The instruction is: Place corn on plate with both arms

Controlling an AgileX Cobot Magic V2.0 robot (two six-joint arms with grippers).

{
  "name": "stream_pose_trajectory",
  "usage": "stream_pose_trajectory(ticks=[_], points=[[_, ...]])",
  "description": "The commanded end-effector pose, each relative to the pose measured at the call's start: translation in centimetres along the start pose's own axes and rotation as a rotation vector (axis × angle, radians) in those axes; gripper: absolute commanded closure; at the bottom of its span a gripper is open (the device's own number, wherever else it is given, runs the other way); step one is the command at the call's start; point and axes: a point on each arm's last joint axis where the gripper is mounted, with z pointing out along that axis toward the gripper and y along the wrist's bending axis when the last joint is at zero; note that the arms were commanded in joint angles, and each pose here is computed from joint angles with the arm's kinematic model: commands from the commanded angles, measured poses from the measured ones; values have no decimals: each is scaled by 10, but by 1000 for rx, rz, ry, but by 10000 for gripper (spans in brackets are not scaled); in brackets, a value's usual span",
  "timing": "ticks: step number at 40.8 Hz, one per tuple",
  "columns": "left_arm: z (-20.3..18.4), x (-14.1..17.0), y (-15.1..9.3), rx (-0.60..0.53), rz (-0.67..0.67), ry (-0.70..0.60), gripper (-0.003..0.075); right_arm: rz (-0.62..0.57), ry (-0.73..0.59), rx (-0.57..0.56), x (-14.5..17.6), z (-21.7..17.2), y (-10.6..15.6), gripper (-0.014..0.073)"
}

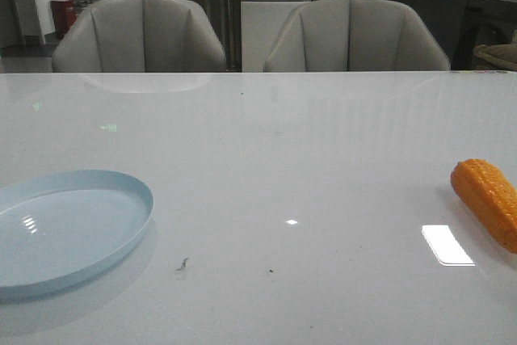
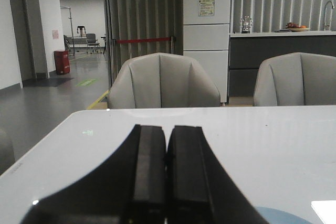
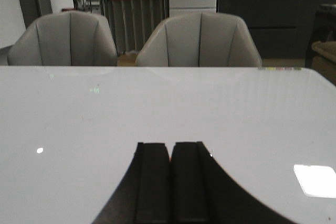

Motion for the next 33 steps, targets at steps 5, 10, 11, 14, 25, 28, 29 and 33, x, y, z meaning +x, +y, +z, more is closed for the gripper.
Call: stream_pose_trajectory(ticks=[5, 10, 11, 14, 25, 28, 29, 33], points=[[-3, -28, 2, -5, -21, -170, 624, 4, -242, -5, -41, -7, 2, 539], [-6, -49, 3, -7, -4, -232, 624, 4, -244, -12, -64, -12, 4, 539], [-7, -54, 3, -7, -4, -244, 624, 4, -246, -14, -70, -13, 4, 539], [-9, -65, 4, -9, -4, -271, 624, 4, -250, -20, -85, -18, 6, 539], [-9, -112, 5, -12, 84, -288, 624, 2, -189, -27, -143, -10, 11, 539], [1, -123, 6, -10, 84, -258, 624, 2, -155, -25, -157, 4, 12, 539], [5, -128, 6, -9, 84, -250, 624, 2, -131, -24, -160, 11, 12, 539], [30, -140, 7, -2, 84, -151, 624, 2, -43, -20, -168, 37, 13, 539]])
